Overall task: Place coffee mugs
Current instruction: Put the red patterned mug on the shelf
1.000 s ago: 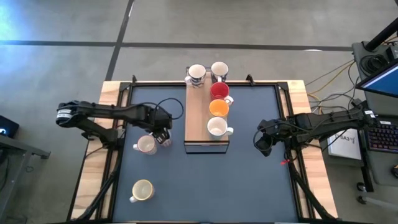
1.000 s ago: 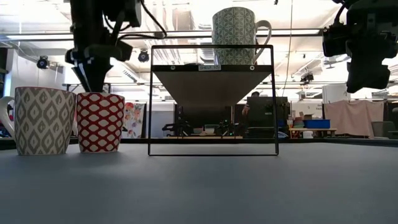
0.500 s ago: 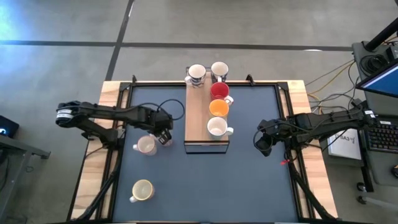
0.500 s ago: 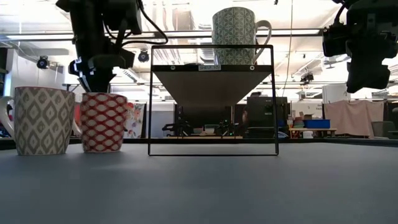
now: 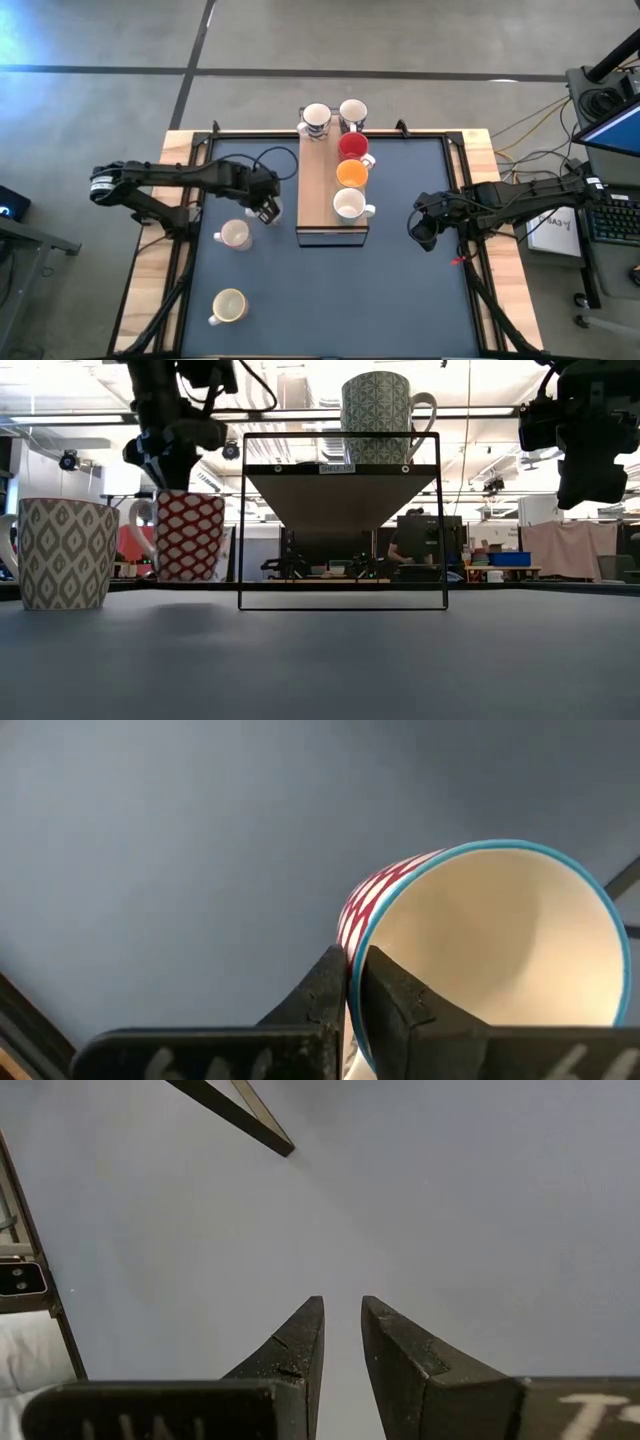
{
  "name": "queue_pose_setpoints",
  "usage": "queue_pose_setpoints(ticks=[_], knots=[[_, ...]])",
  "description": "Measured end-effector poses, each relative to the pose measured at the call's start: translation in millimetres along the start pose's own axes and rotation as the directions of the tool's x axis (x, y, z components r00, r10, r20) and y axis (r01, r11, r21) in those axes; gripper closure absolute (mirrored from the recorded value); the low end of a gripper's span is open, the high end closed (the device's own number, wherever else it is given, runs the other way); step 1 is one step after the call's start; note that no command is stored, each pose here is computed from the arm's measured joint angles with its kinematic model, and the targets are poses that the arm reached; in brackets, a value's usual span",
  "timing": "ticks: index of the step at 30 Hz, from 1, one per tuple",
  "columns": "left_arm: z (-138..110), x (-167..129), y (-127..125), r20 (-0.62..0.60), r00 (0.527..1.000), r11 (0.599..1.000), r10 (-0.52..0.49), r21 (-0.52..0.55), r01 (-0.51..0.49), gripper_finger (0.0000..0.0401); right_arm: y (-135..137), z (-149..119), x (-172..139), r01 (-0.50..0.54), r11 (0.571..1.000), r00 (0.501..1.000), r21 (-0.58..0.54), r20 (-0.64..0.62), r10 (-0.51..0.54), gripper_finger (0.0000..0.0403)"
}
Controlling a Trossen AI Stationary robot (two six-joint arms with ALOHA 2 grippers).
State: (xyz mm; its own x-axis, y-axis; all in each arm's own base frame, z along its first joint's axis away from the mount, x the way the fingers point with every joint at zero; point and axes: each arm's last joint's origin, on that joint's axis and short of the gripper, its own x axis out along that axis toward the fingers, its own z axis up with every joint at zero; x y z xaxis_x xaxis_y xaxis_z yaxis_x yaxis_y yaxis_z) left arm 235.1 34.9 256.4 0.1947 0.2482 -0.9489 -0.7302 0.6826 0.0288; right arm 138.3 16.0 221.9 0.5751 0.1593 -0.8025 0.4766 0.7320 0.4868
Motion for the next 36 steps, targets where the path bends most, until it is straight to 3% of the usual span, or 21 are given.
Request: queue_pose_setpoints(ticks=[19,28,36], knots=[[56,-77,24,0.212,0.976,0.996,-0.048,-0.067,0.064,0.0398,0,0,0,0.0,1.0,1.0,0.0,0.0,0.0,0.0342],[65,-93,26,0.287,0.955,0.99,-0.081,-0.089,0.111,0.0398,0,0,0,0.0,1.0,1.0,0.0,0.0,0.0,0.0342],[71,-88,21,0.302,0.948,0.987,-0.097,-0.09,0.13,0.0398,0,0,0,0.0,1.0,1.0,0.0,0.0,0.0,0.0342]])
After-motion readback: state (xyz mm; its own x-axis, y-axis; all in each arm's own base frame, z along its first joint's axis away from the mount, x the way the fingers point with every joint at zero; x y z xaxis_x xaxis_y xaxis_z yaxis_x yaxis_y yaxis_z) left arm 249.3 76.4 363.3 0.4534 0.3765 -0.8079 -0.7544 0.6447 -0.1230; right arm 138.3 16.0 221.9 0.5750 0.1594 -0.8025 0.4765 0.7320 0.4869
